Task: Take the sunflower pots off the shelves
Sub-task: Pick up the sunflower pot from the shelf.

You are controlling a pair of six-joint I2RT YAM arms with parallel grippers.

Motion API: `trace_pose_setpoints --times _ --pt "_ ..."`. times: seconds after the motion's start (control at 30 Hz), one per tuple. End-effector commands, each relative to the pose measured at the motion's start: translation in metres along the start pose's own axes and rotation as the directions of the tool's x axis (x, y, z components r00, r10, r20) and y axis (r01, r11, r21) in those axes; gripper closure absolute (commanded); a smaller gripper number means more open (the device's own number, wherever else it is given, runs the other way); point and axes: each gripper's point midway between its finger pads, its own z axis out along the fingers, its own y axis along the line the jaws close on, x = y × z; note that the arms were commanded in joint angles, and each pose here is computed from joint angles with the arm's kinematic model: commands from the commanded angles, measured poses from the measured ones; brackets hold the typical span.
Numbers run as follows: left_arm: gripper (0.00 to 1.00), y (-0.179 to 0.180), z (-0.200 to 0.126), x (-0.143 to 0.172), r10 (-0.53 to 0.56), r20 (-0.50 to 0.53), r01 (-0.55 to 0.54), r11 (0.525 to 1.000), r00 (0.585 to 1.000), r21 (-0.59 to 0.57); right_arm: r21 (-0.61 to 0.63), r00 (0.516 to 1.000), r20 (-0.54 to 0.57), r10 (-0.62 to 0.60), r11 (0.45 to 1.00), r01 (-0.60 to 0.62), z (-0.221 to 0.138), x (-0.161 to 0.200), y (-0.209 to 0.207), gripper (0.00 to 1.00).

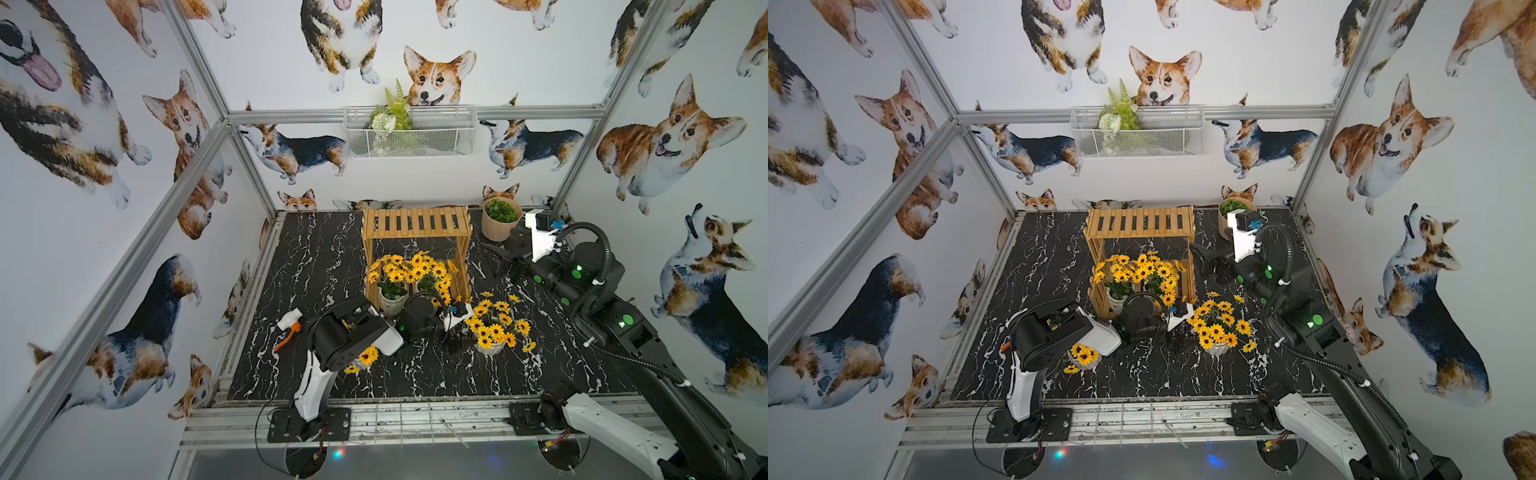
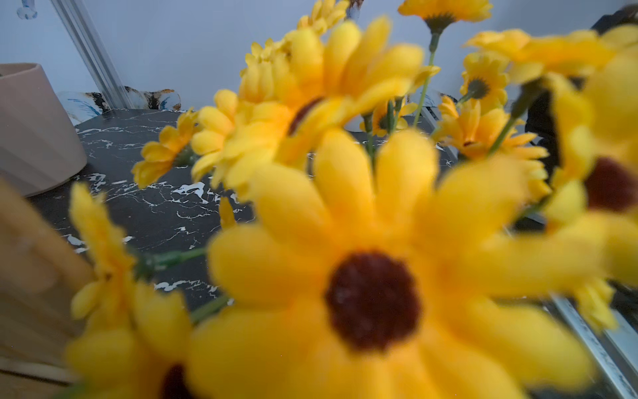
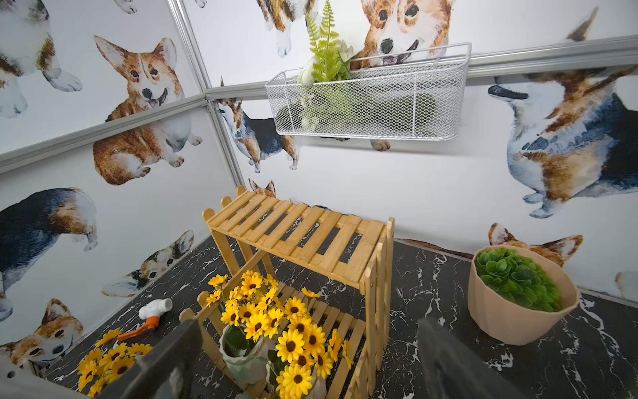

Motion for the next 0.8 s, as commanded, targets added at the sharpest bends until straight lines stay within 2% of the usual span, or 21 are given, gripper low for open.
trace_pose_setpoints --times 0.0,0.27,0.77 --pt "0.00 -0.001 -0.004 -0.013 0.038 0.038 -0.038 0.999 0.999 -0.001 0.002 1.000 0.015 0.001 1.000 -0.001 -0.001 -0.003 0.000 0.00" --pt "0.00 -0.004 -0.014 -0.024 0.056 0.051 -0.055 0.998 0.997 -0.011 0.001 1.000 0.012 0.005 1.000 -0.005 0.001 0.000 0.000 0.00" --pt "0.00 -0.005 -0.034 -0.075 0.173 0.071 -0.170 0.985 0.982 -0.039 -0.027 1.000 -0.002 -0.004 1.000 0.003 -0.002 0.002 0.005 0.00"
